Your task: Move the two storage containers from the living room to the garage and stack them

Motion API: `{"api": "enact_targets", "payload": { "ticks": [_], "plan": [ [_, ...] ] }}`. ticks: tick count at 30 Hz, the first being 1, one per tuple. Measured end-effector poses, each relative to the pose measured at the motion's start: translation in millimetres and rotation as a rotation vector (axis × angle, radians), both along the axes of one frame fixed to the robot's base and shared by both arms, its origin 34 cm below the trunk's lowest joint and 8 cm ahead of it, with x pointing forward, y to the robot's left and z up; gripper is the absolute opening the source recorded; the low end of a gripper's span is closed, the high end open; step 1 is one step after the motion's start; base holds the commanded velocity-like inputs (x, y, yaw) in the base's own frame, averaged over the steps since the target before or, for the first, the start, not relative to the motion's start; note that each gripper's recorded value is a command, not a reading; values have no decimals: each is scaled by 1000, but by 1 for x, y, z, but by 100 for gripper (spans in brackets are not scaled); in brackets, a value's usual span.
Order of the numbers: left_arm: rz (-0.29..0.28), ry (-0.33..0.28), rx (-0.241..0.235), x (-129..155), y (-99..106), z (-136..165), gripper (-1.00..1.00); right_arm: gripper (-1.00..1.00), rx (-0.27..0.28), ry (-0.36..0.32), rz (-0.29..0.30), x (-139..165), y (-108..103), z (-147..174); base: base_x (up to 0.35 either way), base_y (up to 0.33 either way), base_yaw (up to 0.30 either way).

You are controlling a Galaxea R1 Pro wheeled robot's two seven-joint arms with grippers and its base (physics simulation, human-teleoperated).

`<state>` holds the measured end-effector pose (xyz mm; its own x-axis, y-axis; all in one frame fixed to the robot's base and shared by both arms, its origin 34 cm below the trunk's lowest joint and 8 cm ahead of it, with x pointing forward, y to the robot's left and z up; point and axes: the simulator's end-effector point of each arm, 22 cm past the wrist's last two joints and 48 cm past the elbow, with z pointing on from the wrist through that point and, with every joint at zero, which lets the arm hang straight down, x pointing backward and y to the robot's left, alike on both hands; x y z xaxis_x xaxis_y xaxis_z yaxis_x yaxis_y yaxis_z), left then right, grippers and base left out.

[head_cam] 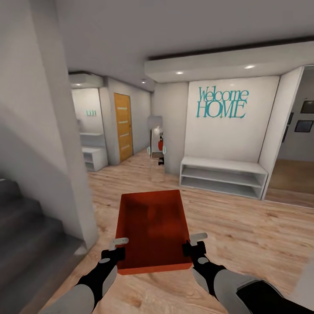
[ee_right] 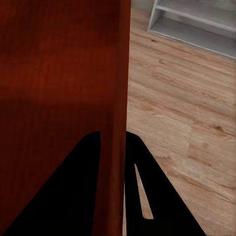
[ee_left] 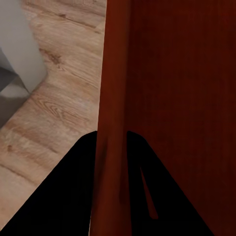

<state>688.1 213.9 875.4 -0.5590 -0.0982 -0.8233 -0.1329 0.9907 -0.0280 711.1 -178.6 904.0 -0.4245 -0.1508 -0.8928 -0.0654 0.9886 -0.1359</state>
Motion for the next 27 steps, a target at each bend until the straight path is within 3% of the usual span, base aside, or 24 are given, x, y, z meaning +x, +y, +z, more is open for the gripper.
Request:
{"api": "enact_targets", "payload": {
  "ticks": [27],
  "plan": [
    [0, 1, 0, 0, 0, 0, -100, -100, 1, 2, 0, 0, 0, 0, 329, 0, 0]
  ]
}}
